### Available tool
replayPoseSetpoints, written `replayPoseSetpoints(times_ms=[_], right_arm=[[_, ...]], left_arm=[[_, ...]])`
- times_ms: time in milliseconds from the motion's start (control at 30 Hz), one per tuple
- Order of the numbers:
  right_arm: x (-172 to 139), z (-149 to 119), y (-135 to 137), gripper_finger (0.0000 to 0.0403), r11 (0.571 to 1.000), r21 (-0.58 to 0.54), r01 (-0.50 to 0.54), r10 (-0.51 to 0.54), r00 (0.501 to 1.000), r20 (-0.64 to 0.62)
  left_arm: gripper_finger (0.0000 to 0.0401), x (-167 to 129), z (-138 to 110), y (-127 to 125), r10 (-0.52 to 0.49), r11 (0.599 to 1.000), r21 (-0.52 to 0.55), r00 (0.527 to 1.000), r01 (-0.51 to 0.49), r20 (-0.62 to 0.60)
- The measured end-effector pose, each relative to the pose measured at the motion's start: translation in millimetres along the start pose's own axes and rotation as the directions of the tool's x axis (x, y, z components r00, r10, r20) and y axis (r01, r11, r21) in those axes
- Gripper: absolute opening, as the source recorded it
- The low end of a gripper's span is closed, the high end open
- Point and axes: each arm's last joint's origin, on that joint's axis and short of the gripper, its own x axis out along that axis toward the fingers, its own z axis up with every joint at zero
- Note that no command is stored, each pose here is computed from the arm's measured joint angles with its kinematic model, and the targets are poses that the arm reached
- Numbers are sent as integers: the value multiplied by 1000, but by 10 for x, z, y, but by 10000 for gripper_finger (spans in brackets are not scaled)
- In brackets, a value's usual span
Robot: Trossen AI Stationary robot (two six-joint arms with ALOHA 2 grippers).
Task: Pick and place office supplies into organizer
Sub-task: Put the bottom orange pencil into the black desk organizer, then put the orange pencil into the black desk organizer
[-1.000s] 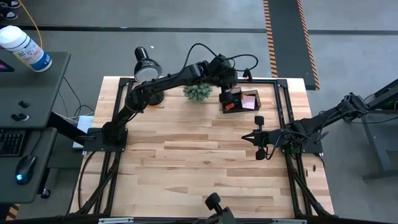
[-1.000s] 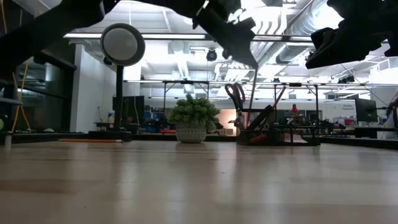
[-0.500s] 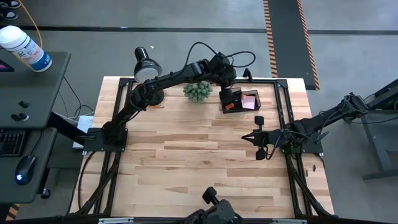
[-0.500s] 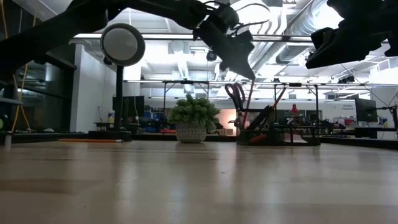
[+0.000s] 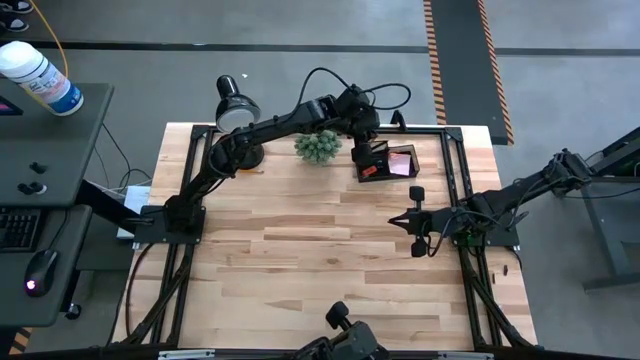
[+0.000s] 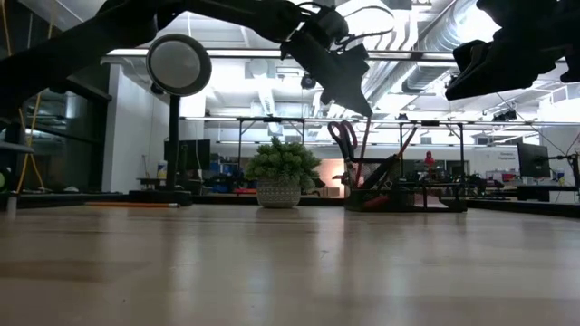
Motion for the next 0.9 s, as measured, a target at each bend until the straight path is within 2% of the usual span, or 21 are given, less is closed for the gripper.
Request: replayPoseSetpoints(times_ms=[567,767,900], right_arm=[[0,-1,0,0,1000,0,0,0,1000,-1],[0,-14,1,0,1000,-6,-1,1,1000,-14],[-1,-41,3,0,1000,6,-6,6,999,-40]], left_arm=[[129,1,9,-20,42,999,23,999,-42,-14],[131,-5,5,-39,23,999,44,999,-22,-21],[112,-167,-19,-64,-12,999,51,994,18,-105]])
